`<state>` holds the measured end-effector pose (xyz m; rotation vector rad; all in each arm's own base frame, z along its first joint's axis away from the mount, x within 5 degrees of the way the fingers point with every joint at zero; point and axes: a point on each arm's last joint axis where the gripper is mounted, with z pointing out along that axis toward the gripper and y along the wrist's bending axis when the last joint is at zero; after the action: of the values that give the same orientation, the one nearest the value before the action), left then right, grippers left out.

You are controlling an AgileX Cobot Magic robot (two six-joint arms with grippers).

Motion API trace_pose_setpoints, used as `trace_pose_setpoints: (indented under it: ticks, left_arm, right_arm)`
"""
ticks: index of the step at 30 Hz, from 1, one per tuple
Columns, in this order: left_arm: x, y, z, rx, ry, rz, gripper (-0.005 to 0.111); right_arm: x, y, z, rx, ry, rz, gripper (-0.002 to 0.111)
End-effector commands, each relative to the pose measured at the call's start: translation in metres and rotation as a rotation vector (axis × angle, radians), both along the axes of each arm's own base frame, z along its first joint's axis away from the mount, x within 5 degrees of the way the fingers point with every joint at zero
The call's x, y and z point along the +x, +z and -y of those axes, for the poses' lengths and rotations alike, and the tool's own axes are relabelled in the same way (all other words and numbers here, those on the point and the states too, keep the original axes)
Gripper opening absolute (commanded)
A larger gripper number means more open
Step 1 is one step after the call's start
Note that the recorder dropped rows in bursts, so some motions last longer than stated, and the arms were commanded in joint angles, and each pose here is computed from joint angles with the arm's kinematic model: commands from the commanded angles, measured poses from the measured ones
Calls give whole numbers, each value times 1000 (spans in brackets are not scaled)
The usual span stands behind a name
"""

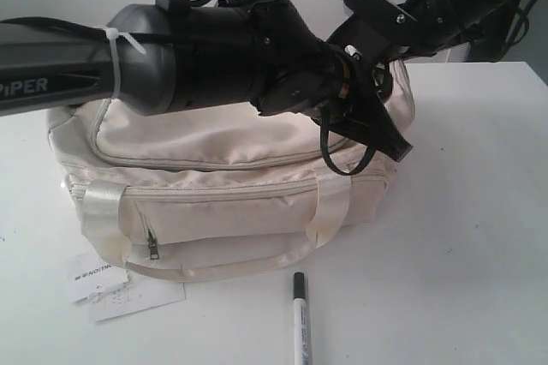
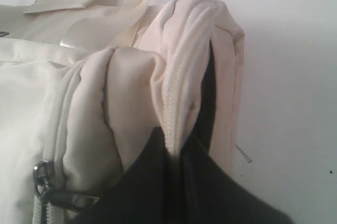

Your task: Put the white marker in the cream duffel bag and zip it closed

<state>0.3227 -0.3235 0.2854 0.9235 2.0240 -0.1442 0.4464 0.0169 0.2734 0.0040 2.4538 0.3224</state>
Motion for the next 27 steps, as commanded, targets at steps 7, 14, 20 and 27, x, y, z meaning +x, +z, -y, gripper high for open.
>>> trace_pose_setpoints:
  ticks: [7, 14, 20, 27]
  left_arm:
    - [-11, 15, -6, 31, 7, -8, 0]
    - [-16, 17, -9, 17, 14, -62, 0]
    - [-18, 15, -10, 38, 9, -87, 0]
    - [-20, 11, -14, 116, -5, -113, 0]
  right_arm:
    - [0, 3, 1, -3, 1, 11, 0]
    - [0, 3, 1, -3, 1, 11, 0]
    - [0, 3, 1, -2, -1, 11, 0]
    - [0, 3, 1, 0, -2, 11, 0]
